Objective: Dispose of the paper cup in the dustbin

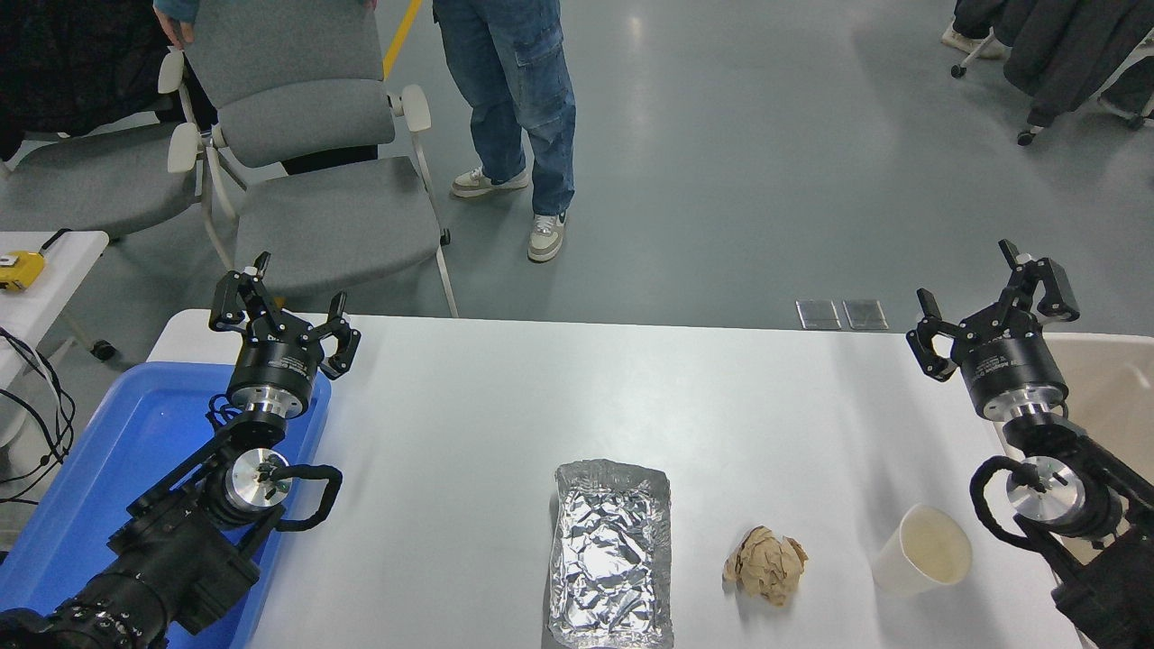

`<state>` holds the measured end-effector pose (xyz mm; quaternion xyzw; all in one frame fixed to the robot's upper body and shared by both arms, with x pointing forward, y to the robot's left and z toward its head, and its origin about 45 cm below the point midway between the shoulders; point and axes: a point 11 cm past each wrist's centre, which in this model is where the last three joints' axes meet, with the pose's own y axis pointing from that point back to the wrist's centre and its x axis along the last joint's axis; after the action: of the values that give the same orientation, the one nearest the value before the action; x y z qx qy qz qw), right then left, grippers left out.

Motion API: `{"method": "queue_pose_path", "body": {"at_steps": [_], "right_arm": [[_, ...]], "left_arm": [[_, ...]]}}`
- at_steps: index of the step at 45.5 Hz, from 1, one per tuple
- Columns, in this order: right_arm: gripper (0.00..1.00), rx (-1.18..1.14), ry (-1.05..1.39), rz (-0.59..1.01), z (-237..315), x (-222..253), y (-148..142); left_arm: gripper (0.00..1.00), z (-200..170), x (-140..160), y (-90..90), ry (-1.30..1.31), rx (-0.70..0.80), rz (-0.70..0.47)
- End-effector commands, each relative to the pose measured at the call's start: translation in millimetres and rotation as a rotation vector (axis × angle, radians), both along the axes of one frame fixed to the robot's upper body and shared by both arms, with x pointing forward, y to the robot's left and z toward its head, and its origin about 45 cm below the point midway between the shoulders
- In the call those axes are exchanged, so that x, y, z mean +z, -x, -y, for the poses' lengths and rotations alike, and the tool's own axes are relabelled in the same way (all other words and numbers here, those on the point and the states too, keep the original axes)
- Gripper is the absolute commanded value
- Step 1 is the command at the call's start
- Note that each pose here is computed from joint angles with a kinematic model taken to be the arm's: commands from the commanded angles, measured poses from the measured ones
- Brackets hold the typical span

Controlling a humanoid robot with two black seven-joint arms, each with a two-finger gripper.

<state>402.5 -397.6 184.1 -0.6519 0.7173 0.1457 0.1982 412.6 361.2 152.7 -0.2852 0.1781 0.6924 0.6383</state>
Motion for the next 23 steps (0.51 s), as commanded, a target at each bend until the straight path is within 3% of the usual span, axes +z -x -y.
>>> {"method": "queue_pose_path", "body": {"at_steps": [1, 12, 23], "right_arm": [[1.00, 0.025, 0.055, 0.002, 4.6, 19.6, 0.0], [1.00, 0.121, 0.252, -0.080, 26.4, 55.5, 12.0], [1.00, 0.197, 0.394, -0.064, 39.7, 94.7, 26.2]], "left_arm": [[1.00, 0.3, -0.6, 0.3, 0.000, -0.001, -0.002], [1.00, 0.2, 0.2, -0.2, 0.000, 0.000, 0.000], [1.00, 0.2, 0.2, -0.2, 0.000, 0.000, 0.000]]}}
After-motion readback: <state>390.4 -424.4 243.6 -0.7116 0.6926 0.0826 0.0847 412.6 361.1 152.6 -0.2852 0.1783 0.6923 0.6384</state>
